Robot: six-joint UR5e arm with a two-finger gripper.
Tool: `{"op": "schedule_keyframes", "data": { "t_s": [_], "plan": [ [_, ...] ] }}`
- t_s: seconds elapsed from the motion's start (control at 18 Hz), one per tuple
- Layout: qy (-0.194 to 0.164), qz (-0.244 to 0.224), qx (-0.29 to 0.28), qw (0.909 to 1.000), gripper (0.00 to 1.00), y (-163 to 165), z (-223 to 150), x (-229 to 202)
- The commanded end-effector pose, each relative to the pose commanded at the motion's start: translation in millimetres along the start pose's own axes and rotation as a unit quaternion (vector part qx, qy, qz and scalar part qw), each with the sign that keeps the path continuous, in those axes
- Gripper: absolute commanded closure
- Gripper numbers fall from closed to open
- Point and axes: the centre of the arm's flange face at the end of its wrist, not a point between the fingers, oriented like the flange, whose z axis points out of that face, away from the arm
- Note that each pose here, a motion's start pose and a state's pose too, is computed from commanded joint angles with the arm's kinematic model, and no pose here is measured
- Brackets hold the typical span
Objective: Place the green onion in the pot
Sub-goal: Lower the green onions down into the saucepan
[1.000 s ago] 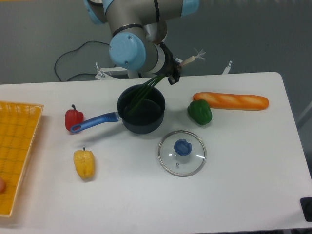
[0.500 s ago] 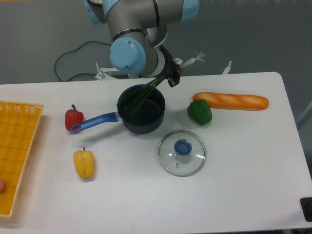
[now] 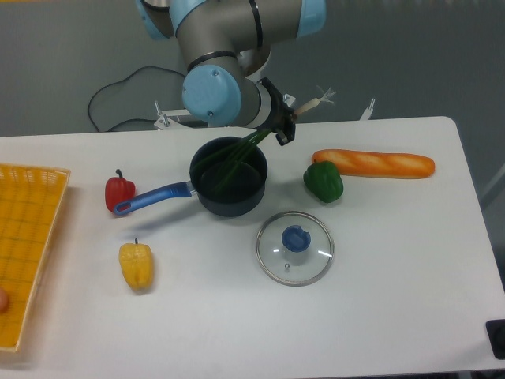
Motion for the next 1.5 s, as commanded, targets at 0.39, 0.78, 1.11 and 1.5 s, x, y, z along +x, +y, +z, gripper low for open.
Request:
{"op": "schedule_keyframes", "data": {
  "t_s": [0.39, 0.78, 1.11, 1.5],
  "plan": [
    [0.001, -0.001, -0.002, 1.0, 0.87, 1.4, 1.2, -0.9],
    [0.004, 0.001, -0.003, 1.0, 0.85, -2.6, 4.8, -2.5],
    [0.006, 0.002, -0.004, 1.0, 0.85, -6.5, 6.6, -2.7],
    [0.009, 0.008, -0.008, 0.9999, 0.84, -17.2, 8.8, -7.4]
  ]
}}
